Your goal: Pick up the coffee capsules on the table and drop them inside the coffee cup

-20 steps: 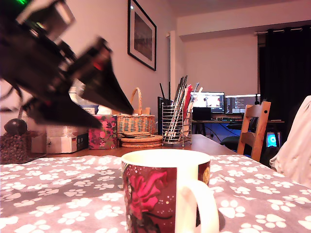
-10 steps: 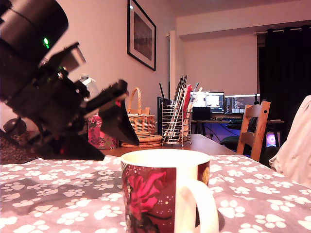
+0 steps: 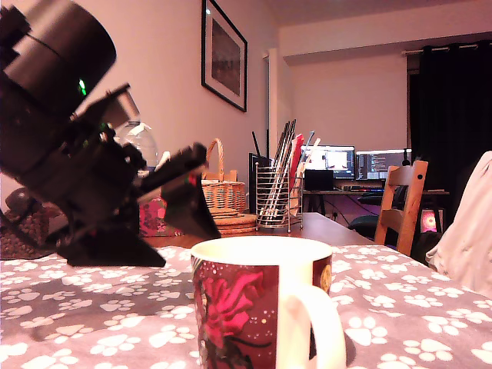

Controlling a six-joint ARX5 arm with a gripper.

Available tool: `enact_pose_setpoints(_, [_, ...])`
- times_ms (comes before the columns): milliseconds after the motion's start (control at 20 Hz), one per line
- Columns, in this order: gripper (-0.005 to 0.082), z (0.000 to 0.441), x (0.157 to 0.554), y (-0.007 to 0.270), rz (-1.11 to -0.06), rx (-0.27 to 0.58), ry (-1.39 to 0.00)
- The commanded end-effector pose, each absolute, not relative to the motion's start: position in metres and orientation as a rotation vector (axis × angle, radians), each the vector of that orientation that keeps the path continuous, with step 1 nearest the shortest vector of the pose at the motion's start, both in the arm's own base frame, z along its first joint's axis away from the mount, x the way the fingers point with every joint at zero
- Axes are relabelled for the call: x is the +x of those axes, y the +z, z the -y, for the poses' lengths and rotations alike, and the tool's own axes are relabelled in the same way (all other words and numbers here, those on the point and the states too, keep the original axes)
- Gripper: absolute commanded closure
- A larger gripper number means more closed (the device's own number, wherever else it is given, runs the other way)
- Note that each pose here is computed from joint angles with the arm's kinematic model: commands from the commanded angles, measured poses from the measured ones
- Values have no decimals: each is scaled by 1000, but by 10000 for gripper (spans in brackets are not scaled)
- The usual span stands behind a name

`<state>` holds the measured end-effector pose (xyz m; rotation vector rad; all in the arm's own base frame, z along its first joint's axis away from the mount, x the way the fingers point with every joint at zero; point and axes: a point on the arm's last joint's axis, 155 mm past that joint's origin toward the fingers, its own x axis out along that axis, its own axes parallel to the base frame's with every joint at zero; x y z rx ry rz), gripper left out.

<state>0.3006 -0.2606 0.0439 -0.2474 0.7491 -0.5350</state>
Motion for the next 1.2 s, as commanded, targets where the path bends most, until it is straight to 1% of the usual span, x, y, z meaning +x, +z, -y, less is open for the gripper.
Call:
enact_pose_setpoints(0, [113,265,305,42,-762,-248,-528])
enact_pose_setpoints(150, [113,269,310,46,-768,-244,-525])
enact_pose_setpoints(300, [113,264,313,42,-820,-218,-484])
enact_pose_setpoints(500, [113,267,317,38,-855,-209,-469])
enact_pose_setpoints(850, [113,273,319,16,-958,-171,-444])
enact_pose_setpoints(1000, [119,274,321,11,-971,-165,-439])
enact_pose_setpoints(1050, [145,274,321,11,-973,-164,-438])
enact_pose_setpoints(1150, [241,273,319,9,-983,-160,-434])
